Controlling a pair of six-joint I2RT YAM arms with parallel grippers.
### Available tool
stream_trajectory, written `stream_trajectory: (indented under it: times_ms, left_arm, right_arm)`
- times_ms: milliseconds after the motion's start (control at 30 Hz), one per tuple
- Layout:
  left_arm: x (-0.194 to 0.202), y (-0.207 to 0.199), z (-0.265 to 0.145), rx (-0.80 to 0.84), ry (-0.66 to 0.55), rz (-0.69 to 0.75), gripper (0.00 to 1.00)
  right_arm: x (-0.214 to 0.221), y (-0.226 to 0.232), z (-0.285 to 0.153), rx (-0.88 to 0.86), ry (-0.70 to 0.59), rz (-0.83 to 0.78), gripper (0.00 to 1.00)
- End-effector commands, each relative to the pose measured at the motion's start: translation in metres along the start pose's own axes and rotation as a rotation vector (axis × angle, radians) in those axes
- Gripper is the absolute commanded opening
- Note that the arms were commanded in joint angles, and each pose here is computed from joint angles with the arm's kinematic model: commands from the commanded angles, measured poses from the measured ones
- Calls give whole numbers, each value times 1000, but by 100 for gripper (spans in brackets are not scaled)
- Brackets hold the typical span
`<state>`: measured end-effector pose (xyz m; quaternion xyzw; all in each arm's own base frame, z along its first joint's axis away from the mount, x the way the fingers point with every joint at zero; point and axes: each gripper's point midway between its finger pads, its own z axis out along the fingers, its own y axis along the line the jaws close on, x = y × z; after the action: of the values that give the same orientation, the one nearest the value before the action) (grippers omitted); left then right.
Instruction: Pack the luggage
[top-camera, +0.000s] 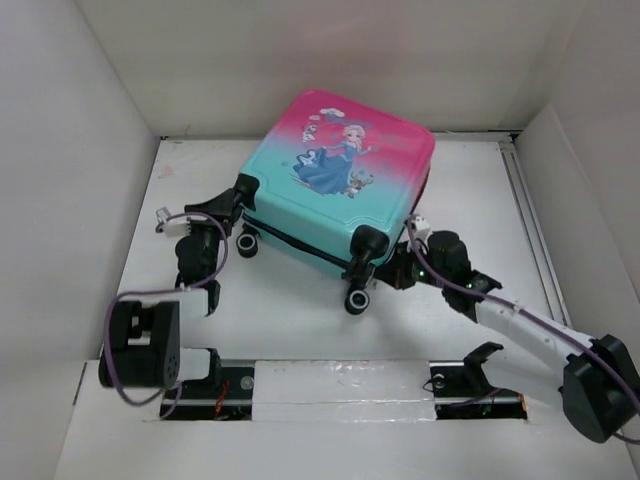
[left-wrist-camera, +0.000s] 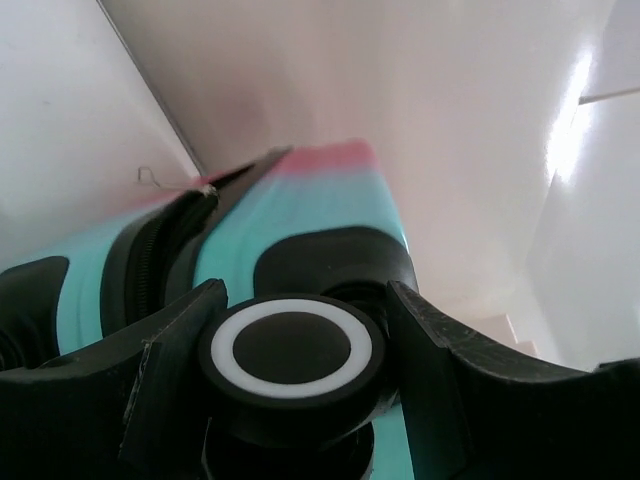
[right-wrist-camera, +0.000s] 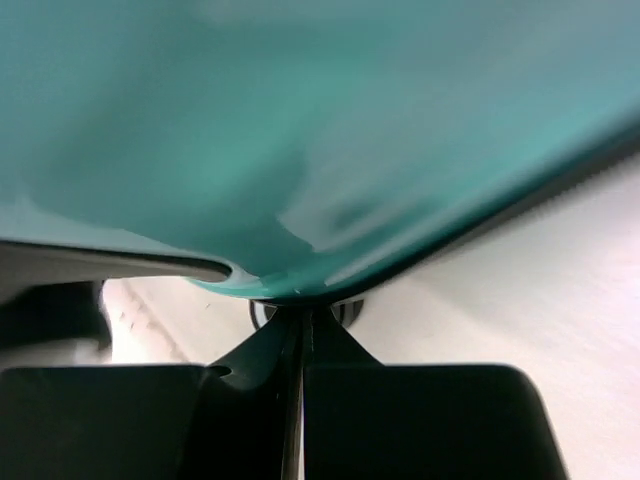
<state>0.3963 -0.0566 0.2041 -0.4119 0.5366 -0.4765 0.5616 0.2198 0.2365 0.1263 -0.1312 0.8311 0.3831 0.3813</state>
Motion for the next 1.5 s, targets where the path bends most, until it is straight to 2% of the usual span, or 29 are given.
stream_trajectory:
  times_ms: [0, 67, 100, 133, 167, 200, 233, 267, 300, 400, 533, 633, 733, 800, 833, 867, 1000, 1033, 1167, 1200, 1233, 1300, 1367, 1400, 1467]
  left_arm:
    - [43, -28, -52, 132, 154, 100, 0]
    - [52, -16, -74, 100, 188, 118, 0]
    - [50, -38, -85, 163, 175, 127, 0]
    - [56, -24, -91, 107, 199, 150, 0]
    - [54, -26, -95, 103, 184, 166, 0]
    - [52, -42, -104, 149, 172, 178, 0]
    - [52, -30, -107, 98, 175, 205, 0]
    - [50, -37, -108, 112, 170, 204, 0]
    - [51, -49, -112, 145, 177, 216, 0]
    - [58, -50, -115, 149, 224, 207, 0]
    - [68, -34, -115, 108, 272, 189, 0]
    - [68, -45, -112, 157, 269, 187, 0]
    - [66, -60, -101, 176, 261, 231, 0]
    - [67, -63, -94, 179, 260, 231, 0]
    - [66, -60, -91, 173, 252, 243, 0]
    - [63, -75, -85, 193, 235, 241, 0]
    - [64, -78, -65, 195, 223, 227, 0]
    - [63, -77, -62, 198, 209, 226, 0]
    - [63, -73, -48, 178, 194, 216, 0]
    - [62, -77, -47, 186, 191, 216, 0]
    - [69, -79, -48, 195, 210, 212, 0]
    - [82, -84, -50, 201, 226, 222, 0]
    - [101, -90, -58, 213, 256, 236, 0]
    - [108, -92, -61, 219, 267, 245, 0]
    - [126, -100, -72, 242, 307, 230, 0]
  right_arm:
    - [-130, 37, -9, -138, -332, -127, 0]
    - [-138, 32, -8, -169, -319, -111, 0]
    - [-133, 33, -5, -195, -305, -97, 0]
    - [-128, 36, -5, -220, -301, -51, 0]
    - [-133, 46, -10, -260, -367, -55, 0]
    - [-107, 38, -6, -255, -349, -4, 0]
    - [-101, 45, -9, -283, -368, 50, 0]
    - [-101, 57, -12, -329, -420, 36, 0]
    - [-77, 64, -4, -318, -401, 56, 0]
    - [-51, 81, 10, -206, -446, 40, 0]
    - [-56, 83, 22, -59, -500, -24, 0]
    - [-60, 69, 23, 47, -543, -54, 0]
    - [-62, 69, 14, 61, -574, -94, 0]
    - [-53, 86, 8, -41, -520, -121, 0]
    - [-39, 87, 8, -75, -475, -119, 0]
    - [-20, 96, 9, -156, -402, -147, 0]
    - [36, 90, -7, -239, -221, -170, 0]
    - [41, 86, -7, -232, -209, -171, 0]
    - [23, 105, -37, -351, -282, -196, 0]
    - [23, 109, -39, -373, -265, -202, 0]
    - [9, 121, -44, -397, -295, -203, 0]
    - [7, 113, -31, -324, -266, -205, 0]
    - [-12, 109, -18, -223, -313, -174, 0]
    - [-9, 98, -2, -157, -293, -188, 0]
    - [-38, 84, 6, -15, -378, -172, 0]
